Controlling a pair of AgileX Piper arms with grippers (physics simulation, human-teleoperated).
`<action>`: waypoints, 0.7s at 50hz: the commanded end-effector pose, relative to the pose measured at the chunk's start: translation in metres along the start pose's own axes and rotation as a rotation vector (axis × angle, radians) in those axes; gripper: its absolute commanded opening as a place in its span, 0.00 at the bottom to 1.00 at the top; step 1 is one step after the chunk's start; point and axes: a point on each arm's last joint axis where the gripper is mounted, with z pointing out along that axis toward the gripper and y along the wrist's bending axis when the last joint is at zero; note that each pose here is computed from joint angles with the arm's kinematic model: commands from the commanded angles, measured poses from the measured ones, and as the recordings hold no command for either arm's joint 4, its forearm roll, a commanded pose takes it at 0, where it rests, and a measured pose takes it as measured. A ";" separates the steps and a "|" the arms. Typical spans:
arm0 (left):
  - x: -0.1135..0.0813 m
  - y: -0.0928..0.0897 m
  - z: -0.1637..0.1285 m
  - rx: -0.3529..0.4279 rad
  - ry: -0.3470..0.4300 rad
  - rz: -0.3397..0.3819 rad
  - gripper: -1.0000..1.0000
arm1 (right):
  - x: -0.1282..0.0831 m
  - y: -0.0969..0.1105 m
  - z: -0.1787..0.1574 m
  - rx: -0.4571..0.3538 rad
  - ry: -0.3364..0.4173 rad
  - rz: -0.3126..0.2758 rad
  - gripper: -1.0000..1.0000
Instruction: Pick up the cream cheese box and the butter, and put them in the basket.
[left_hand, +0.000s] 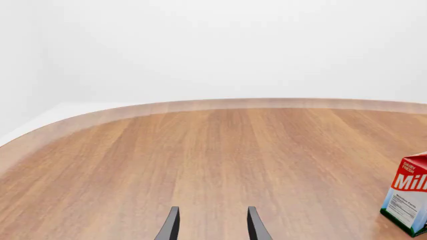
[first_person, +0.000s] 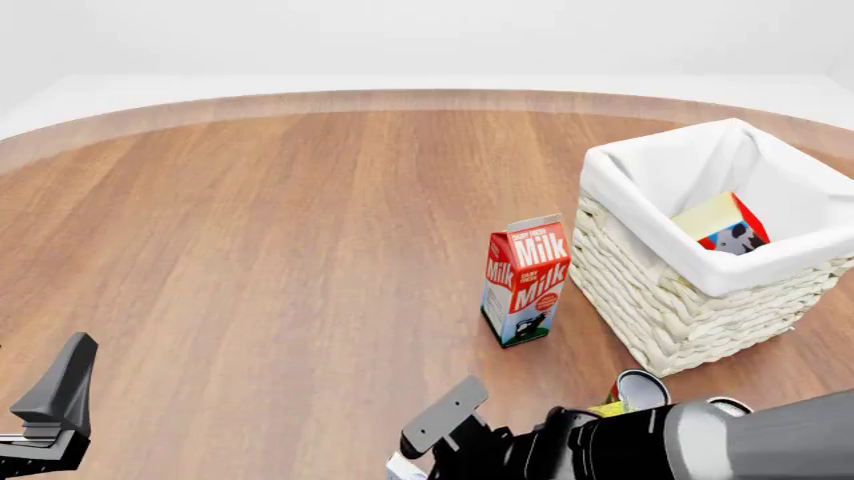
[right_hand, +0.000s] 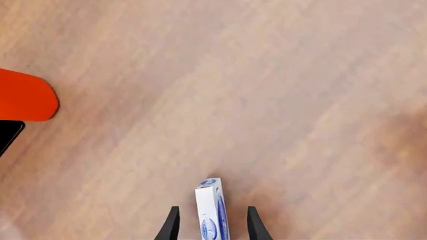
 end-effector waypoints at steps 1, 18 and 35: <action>0.000 0.000 0.000 0.000 0.000 0.000 1.00 | 0.001 0.001 0.001 -0.002 0.001 0.001 1.00; 0.000 0.000 0.000 0.000 0.000 0.000 1.00 | -0.005 -0.002 -0.009 0.000 -0.019 -0.016 0.00; 0.000 0.000 0.000 0.000 0.000 0.000 1.00 | -0.035 0.009 -0.052 -0.026 -0.106 -0.070 0.00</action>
